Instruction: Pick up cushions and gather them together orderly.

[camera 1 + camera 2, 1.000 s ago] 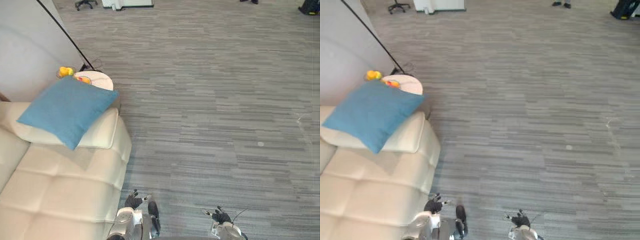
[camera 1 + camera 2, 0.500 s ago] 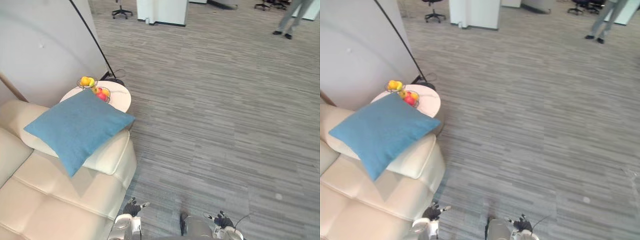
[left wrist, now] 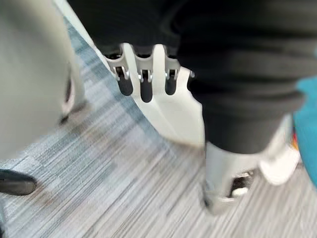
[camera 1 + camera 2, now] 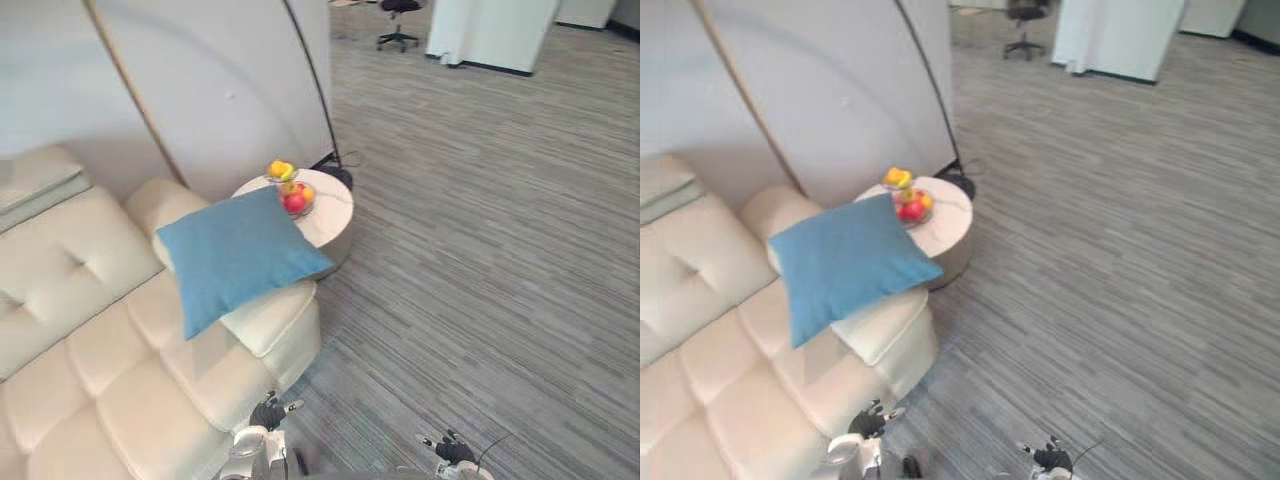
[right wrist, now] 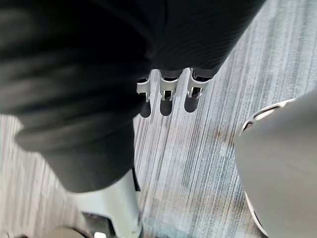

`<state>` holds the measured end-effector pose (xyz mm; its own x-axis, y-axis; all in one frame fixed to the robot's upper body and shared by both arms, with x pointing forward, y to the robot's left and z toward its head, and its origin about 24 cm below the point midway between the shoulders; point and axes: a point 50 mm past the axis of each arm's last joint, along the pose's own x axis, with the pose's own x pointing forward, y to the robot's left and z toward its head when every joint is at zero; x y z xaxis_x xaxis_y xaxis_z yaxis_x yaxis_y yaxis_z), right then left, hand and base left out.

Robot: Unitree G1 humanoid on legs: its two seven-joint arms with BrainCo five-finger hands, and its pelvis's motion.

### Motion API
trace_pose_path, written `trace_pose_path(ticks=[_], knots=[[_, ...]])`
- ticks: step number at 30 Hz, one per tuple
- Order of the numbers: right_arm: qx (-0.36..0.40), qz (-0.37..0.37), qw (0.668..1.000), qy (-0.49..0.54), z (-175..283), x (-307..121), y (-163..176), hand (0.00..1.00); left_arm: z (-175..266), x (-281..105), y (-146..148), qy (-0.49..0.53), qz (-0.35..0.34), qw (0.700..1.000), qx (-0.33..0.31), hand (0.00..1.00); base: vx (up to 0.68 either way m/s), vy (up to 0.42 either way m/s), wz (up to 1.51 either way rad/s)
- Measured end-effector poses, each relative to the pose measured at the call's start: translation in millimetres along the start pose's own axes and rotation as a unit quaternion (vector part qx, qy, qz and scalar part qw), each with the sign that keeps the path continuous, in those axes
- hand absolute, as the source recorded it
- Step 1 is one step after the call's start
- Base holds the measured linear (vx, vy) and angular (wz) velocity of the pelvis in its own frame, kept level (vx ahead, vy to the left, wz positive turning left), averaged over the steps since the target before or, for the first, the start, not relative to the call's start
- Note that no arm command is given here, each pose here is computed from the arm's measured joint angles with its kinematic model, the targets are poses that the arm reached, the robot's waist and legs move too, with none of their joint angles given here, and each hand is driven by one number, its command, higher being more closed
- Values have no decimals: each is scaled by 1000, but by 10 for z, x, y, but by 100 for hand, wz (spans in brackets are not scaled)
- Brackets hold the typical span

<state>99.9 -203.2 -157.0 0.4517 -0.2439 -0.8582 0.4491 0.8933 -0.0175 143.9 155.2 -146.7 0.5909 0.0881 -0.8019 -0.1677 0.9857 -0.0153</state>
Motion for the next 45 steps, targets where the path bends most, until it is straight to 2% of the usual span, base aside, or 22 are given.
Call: trace_pose_path(ticks=[10, 17, 19, 28, 36, 41, 45], knots=[[-18, 12, 1000, 1, -68, -28, 61, 0, -73, -20, 86, 11, 4, 1000, 18, 0, 148, 77, 43], [-8, 8, 1000, 12, -138, -42, 39, 0, -112, -16, 107, 22, 17, 1000, -12, 0, 216, -218, 76], [-16, -1, 1000, 11, -103, -28, -52, 0, -180, -36, 2, 32, 9, 999, -29, 0, 329, -205, 21], [20, -5, 1000, -10, -5, -23, -53, 0, -116, -14, 59, 24, 22, 999, -33, 0, 46, -61, 22], [79, -32, 985, -148, 539, -128, -291, 0, 380, -15, 509, -81, 80, 992, -49, 0, -11, 15, 40], [80, -28, 970, -230, 921, -237, -314, 0, 597, -55, 587, -129, 84, 986, -61, 0, 69, 18, 9], [83, -26, 944, -319, 1345, -409, -316, 0, 853, -122, 669, -185, 89, 976, -74, 0, 82, 17, 8]])
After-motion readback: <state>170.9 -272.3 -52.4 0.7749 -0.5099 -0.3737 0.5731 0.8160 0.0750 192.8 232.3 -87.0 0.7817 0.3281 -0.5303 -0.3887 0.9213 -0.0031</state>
